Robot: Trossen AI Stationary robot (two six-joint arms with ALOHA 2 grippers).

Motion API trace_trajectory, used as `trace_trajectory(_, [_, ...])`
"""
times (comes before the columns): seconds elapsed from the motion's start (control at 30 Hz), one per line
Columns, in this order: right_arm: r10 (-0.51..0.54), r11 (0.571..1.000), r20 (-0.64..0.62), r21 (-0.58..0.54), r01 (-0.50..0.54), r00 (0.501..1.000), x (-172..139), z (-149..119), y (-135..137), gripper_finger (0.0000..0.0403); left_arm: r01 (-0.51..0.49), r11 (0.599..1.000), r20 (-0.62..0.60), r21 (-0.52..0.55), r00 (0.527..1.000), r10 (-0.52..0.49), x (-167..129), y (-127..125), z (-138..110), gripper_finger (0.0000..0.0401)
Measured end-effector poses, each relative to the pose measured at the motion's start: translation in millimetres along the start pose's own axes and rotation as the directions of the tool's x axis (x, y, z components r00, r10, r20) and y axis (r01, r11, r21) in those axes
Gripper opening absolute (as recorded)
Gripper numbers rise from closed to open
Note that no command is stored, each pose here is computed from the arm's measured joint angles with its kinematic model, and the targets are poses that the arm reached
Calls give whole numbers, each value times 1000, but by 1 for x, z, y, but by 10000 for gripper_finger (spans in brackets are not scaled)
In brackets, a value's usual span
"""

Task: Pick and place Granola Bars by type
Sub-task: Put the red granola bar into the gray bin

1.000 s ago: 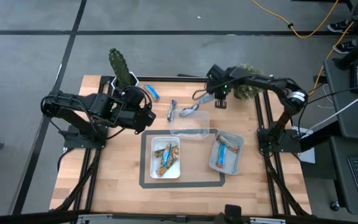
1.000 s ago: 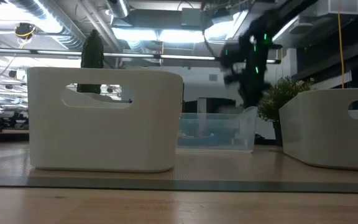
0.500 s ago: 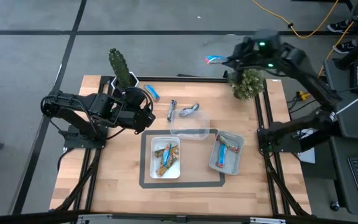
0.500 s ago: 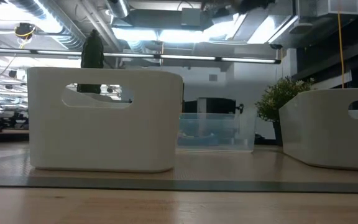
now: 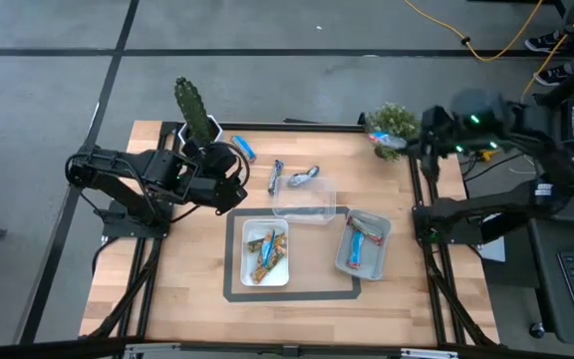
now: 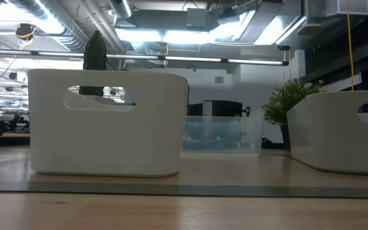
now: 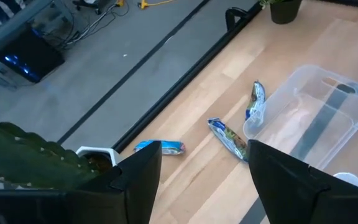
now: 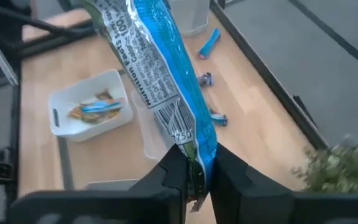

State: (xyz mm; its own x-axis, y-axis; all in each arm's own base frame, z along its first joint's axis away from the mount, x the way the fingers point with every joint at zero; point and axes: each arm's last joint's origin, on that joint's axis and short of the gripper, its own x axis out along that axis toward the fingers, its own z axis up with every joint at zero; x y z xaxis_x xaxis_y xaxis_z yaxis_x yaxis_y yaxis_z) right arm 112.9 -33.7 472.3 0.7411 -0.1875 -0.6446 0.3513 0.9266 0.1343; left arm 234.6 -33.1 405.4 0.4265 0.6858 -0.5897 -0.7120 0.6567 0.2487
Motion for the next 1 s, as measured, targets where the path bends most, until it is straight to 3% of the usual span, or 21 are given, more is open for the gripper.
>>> trace_trajectory(0.13, [-40,997,7,66,39,999,0,-22,13,50,1,1000,-1,30,1000,-1,0,0,0,229])
trace_trajectory(0.27, [-70,992,-42,105,74,997,34,-51,22,49,11,999,1,53,1000,-12,-2,-2,-1,229])
trace_trajectory(0.4, [-9,981,-98,192,28,995,65,-70,32,51,25,997,3,73,1000,-26,-6,-4,-3,229])
trace_trajectory(0.5, [56,944,-182,329,7,982,77,-74,39,51,39,996,0,80,999,-39,-8,-5,-5,229])
trace_trajectory(0.67, [129,857,-330,511,62,935,96,-78,59,49,68,995,-18,79,998,-67,-10,-7,-6,229])
trace_trajectory(0.8, [88,863,-433,482,148,897,114,-88,77,50,82,995,-31,62,996,-80,-10,-8,-7,229])
trace_trajectory(1.0, [-45,831,-534,449,328,844,144,-127,98,50,94,993,-26,74,995,-93,-13,-10,-9,229])
